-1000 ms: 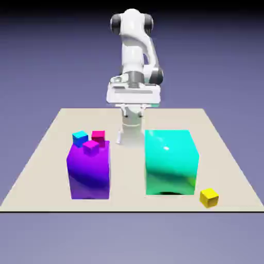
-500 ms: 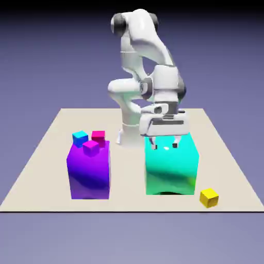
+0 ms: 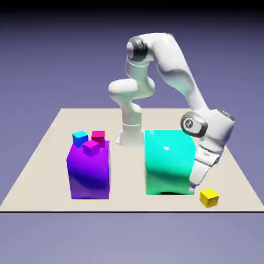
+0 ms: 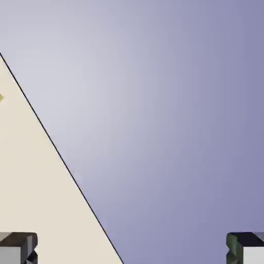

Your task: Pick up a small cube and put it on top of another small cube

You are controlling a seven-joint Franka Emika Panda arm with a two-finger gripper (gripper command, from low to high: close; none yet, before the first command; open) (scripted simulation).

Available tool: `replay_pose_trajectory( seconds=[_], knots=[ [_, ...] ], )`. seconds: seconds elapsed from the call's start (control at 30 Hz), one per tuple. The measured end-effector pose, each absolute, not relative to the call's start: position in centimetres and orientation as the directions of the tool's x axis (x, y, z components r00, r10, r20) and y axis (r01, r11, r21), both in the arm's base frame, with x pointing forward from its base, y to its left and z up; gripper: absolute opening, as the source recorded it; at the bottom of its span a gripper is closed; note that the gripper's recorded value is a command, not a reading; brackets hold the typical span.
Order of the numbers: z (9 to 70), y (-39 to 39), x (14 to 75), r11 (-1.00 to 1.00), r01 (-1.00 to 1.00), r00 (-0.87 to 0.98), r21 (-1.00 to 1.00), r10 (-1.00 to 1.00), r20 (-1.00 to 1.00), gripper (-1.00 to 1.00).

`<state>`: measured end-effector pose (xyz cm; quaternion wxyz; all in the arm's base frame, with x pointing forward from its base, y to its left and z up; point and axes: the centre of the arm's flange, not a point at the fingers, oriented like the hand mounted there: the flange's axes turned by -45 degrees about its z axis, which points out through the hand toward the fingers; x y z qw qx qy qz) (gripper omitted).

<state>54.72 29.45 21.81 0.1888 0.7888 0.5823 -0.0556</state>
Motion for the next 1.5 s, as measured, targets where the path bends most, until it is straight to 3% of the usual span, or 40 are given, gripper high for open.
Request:
replay_pose_trajectory(
  seconds=[0.37, 0.43, 0.5, 0.53, 0.6, 0.73, 0.93, 1.1, 1.3, 1.5],
  knots=[
    [18.4, 38.5, 47.3, 0.359, 0.933, -0.312, 0.008, 0.821, -0.478, 0.00],
    [17.9, 39.1, 47.3, 0.380, 0.925, -0.332, 0.000, 0.807, -0.488, 0.00],
    [13.6, 37.6, 48.0, 0.380, 0.925, -0.331, 0.001, 0.808, -0.488, 0.00],
    [11.6, 36.8, 48.2, 0.380, 0.925, -0.332, 0.000, 0.807, -0.488, -1.00],
    [11.5, 36.8, 48.2, 0.380, 0.925, -0.332, -0.001, 0.808, -0.487, -1.00],
    [18.6, 38.4, 47.9, 0.364, 0.931, -0.326, -0.014, 0.816, -0.478, -1.00],
    [25.8, 33.5, 50.9, 0.089, 0.996, -0.074, 0.016, 0.895, -0.439, -1.00],
    [30.2, 20.6, 55.2, -0.451, 0.890, 0.435, 0.065, 0.799, -0.415, -1.00],
    [35.9, 4.2, 55.8, -0.924, 0.377, 0.877, 0.068, 0.332, -0.348, -1.00],
    [39.1, -10.6, 52.1, -0.966, -0.255, 0.905, 0.035, -0.251, -0.342, -1.00]
  ],
)
